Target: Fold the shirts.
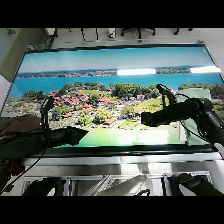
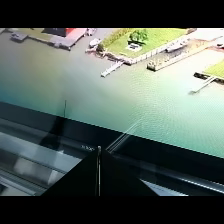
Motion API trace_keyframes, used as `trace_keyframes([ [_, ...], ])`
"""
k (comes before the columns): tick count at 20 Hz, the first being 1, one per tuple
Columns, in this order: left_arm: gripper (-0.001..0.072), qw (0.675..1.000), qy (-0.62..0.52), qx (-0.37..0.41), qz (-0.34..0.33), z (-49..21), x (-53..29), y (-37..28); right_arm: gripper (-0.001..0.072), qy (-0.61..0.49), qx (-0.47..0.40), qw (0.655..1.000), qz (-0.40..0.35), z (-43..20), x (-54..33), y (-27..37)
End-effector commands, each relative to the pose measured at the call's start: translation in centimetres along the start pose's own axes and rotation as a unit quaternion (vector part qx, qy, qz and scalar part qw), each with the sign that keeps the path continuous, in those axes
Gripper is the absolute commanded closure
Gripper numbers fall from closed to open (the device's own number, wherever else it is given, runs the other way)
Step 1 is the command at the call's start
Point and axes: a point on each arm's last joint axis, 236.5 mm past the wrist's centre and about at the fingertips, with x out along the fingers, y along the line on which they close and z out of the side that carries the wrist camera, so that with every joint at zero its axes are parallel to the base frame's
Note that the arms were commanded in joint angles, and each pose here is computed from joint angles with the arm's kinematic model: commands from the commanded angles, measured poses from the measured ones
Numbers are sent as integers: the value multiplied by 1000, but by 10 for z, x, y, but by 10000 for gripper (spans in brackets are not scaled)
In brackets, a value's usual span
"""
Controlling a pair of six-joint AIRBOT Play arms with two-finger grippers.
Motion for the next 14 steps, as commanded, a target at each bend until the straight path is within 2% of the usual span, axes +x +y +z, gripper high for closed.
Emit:
trace_keyframes([
  [1,690,1000,-5,1,1,1,-1,0,690,1,0,1000,0,-1,0,0],
  [3,690,999,-16,9,33,8,-5,17,691,1,0,1000,0,-1,0,0],
  [6,674,978,-53,45,196,38,-44,94,690,1,0,1000,0,-1,0,0],
  [7,367,962,-63,47,260,50,-65,126,690,1,0,1000,0,-1,0,0],
  [8,5,945,-66,41,319,58,-85,158,690,1,0,1000,0,-1,0,0],
  [11,3,895,-30,-29,444,55,-136,249,690,1,0,1000,0,-1,0,0],
  [14,3,873,17,-127,471,26,-147,318,690,1,0,1000,0,-1,0,0],
])
